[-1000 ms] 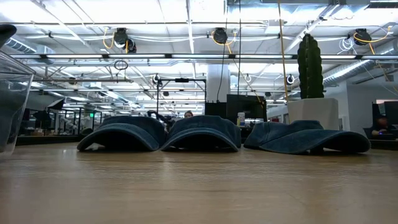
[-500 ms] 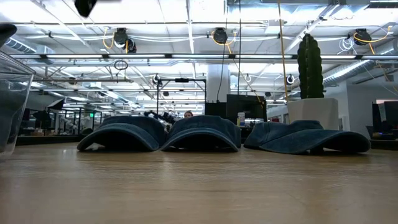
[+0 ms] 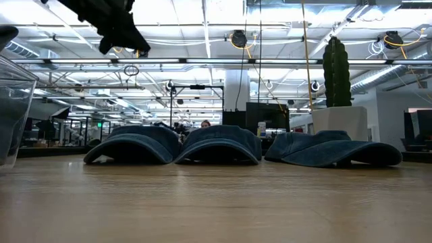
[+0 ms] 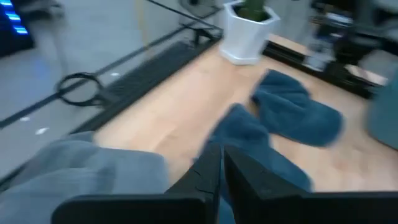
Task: Pick & Place hat
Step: Put the gray cap into the transparent bin
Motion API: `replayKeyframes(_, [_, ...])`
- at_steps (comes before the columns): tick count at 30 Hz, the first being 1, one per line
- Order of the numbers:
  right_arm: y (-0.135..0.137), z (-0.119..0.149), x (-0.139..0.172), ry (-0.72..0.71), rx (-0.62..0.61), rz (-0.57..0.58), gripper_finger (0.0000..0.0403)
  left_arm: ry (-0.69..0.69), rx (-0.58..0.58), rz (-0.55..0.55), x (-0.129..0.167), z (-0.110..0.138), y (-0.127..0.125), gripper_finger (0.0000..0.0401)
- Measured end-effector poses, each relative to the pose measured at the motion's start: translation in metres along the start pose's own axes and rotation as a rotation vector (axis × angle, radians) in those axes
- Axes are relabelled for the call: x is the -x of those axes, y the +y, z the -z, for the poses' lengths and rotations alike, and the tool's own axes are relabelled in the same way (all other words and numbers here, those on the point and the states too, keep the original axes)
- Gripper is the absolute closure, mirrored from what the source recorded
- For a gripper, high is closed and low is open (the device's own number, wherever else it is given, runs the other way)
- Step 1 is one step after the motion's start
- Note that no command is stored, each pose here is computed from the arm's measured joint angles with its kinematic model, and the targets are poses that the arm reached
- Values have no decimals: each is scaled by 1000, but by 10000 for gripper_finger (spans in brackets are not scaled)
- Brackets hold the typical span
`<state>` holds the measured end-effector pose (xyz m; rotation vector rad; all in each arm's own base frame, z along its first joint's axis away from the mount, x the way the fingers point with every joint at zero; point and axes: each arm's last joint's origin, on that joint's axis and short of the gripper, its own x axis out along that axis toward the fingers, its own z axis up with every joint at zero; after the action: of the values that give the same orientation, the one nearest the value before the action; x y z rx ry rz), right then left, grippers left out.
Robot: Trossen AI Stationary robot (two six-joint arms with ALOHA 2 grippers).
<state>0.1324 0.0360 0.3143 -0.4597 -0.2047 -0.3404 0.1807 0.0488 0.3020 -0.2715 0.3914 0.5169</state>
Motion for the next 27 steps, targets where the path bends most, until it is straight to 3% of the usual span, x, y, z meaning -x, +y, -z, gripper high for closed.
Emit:
replayKeyframes(7, [0,0,0,4,4,-2,124,2,10,-121,-12,1,6,375])
replayKeyframes(27, [0,0,0,4,4,-3,124,6,10,-121,-16,1,5,375])
